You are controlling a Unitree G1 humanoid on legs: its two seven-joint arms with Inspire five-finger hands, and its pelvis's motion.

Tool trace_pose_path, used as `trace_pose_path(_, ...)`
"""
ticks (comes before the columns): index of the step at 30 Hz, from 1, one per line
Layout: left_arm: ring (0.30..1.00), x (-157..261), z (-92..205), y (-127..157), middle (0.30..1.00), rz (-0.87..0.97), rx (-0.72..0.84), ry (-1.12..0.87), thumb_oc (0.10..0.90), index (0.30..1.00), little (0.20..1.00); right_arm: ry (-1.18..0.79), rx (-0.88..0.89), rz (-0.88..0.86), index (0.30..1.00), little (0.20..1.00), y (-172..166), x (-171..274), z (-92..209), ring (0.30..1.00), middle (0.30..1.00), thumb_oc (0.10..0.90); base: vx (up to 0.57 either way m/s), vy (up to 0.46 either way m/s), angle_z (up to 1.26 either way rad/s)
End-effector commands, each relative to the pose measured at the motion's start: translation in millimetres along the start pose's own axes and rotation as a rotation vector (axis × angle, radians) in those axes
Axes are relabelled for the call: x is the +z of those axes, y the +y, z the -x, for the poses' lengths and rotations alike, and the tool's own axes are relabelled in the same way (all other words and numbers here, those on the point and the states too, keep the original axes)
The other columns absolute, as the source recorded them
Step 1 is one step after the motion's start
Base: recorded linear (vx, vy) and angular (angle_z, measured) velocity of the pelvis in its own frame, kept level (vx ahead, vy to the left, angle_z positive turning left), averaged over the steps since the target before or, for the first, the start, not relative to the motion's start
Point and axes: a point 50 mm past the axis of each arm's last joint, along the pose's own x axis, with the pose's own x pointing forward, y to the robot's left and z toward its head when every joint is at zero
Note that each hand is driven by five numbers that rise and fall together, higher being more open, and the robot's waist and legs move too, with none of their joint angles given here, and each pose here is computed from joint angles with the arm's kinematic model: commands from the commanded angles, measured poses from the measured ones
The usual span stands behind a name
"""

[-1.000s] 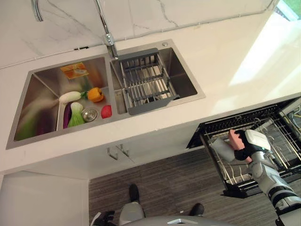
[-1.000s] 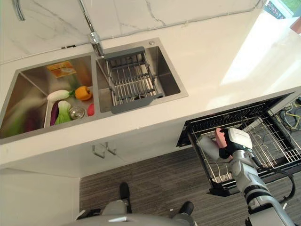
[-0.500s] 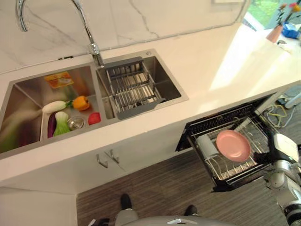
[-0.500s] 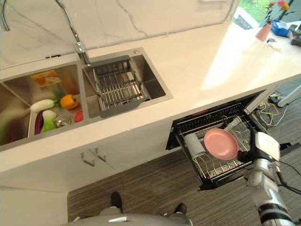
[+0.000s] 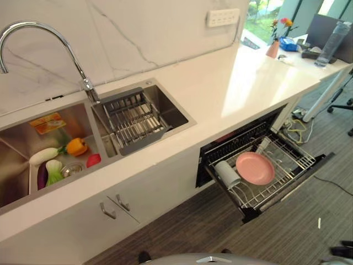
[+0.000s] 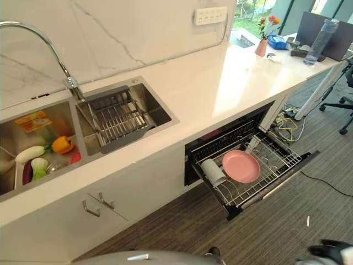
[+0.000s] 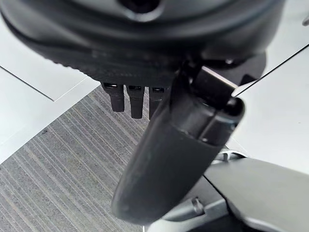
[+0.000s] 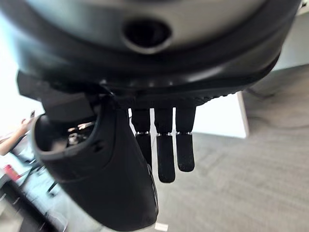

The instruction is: Place the dishes in the dishwasher.

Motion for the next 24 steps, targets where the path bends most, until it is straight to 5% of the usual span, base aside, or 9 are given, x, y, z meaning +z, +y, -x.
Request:
trace_pose_path(1, 0.900, 70.6, -2.4, -2.7, 0.900, 0.088, -0.002, -0.231, 0.800, 0.900, 0.900, -0.383, 0.071, -0.090, 0.300, 0.300, 8.5, 103.2, -8.7, 0.300, 0.300, 0.400, 0.01, 0.031, 0.05)
trace_pose_path(15, 0.900, 45.2, -2.5, 2.5, 0.900, 0.041, 0.028, -0.167, 0.800, 0.900, 0.900, -0.676, 0.149, -0.091, 0.300, 0.300, 22.7, 199.4, 6.9, 0.300, 0.300, 0.400, -0.01, -0.006, 0.29)
trace_pose_path(24, 0.900, 53.5, -3.0, 15.1, 0.900, 0.004, 0.054, -0.197, 0.800, 0.900, 0.900, -0.857, -0.085, -0.045, 0.300, 0.300, -54.8, 273.9, -14.3, 0.300, 0.300, 0.400, -0.08, -0.037, 0.58)
